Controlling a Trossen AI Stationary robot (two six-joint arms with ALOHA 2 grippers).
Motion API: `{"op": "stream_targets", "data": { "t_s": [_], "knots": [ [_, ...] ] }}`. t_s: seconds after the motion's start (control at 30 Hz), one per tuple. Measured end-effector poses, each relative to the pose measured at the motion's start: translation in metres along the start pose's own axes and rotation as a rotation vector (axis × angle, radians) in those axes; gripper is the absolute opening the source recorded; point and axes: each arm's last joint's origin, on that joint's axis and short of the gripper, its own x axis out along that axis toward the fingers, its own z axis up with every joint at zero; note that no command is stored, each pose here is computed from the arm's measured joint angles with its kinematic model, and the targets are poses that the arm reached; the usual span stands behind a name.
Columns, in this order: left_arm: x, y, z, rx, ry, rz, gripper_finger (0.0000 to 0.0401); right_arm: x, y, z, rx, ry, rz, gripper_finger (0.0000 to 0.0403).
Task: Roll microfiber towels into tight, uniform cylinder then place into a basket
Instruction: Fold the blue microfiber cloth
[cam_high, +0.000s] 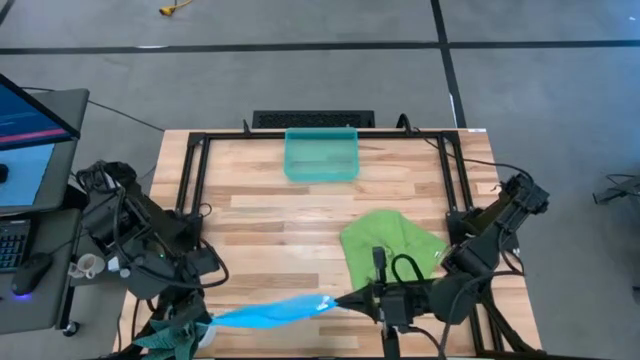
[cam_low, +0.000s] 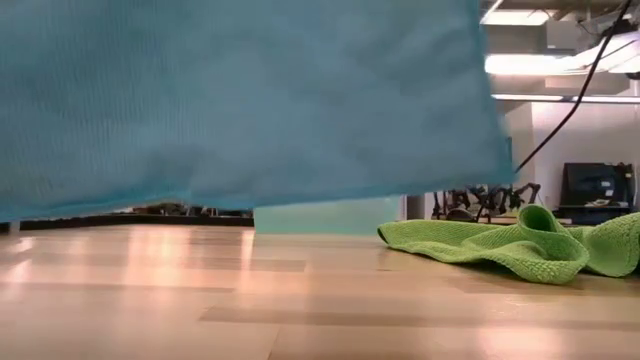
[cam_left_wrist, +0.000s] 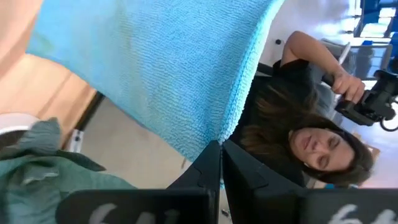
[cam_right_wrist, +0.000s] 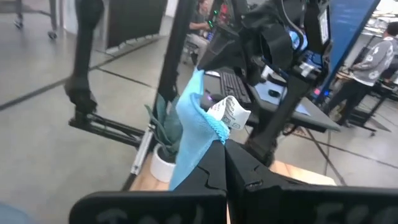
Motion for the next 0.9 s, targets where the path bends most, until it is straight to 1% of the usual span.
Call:
{"op": "stream_targets", "data": {
  "t_s": [0.13, 0.27, 0.33, 0.37, 0.43, 0.5, 0.53, 0.63, 0.73, 0.8, 0.9],
  "knots": [
    [-0.001, -0.001, -0.002, -0.044, -0.003, -0.015, 0.0000, -0.003, 0.004, 0.002, -0.001, -0.013, 0.011, 0.0008],
    [0.000, 0.002, -0.001, -0.060, -0.007, 0.022, 0.0000, -0.004, 0.006, 0.001, -0.014, 0.000, 0.014, 0.0008],
    [0.000, 0.008, -0.001, -0.053, -0.011, 0.078, 0.0000, -0.003, 0.005, -0.003, -0.058, 0.038, 0.003, 0.0008],
    [-0.001, 0.012, 0.000, -0.034, -0.025, 0.119, 0.0000, -0.002, 0.003, -0.007, -0.089, 0.072, -0.027, 0.0008],
    [-0.002, 0.021, 0.003, 0.012, -0.064, 0.221, 0.0000, 0.002, -0.005, -0.017, -0.127, 0.162, -0.124, 0.0008],
    [-0.003, 0.031, 0.007, 0.054, -0.084, 0.325, 0.0000, 0.009, -0.016, -0.032, -0.120, 0.248, -0.216, 0.0008],
    [-0.003, 0.035, 0.009, 0.075, -0.106, 0.373, 0.0000, 0.013, -0.021, -0.041, -0.112, 0.289, -0.238, 0.0008],
    [0.002, 0.041, 0.018, 0.207, -0.190, 0.418, 0.0000, 0.024, -0.036, -0.060, -0.084, 0.367, -0.296, 0.0008],
    [0.005, 0.044, 0.028, 0.321, -0.279, 0.485, 0.0000, 0.032, -0.047, -0.075, -0.089, 0.419, -0.330, 0.0008],
    [0.013, 0.050, 0.037, 0.384, -0.285, 0.552, 0.0000, 0.034, -0.052, -0.081, -0.100, 0.446, -0.344, 0.0008],
    [0.024, 0.061, 0.047, 0.424, -0.273, 0.642, 0.0000, 0.038, -0.057, -0.096, -0.108, 0.487, -0.357, 0.0008]
  ]
}}
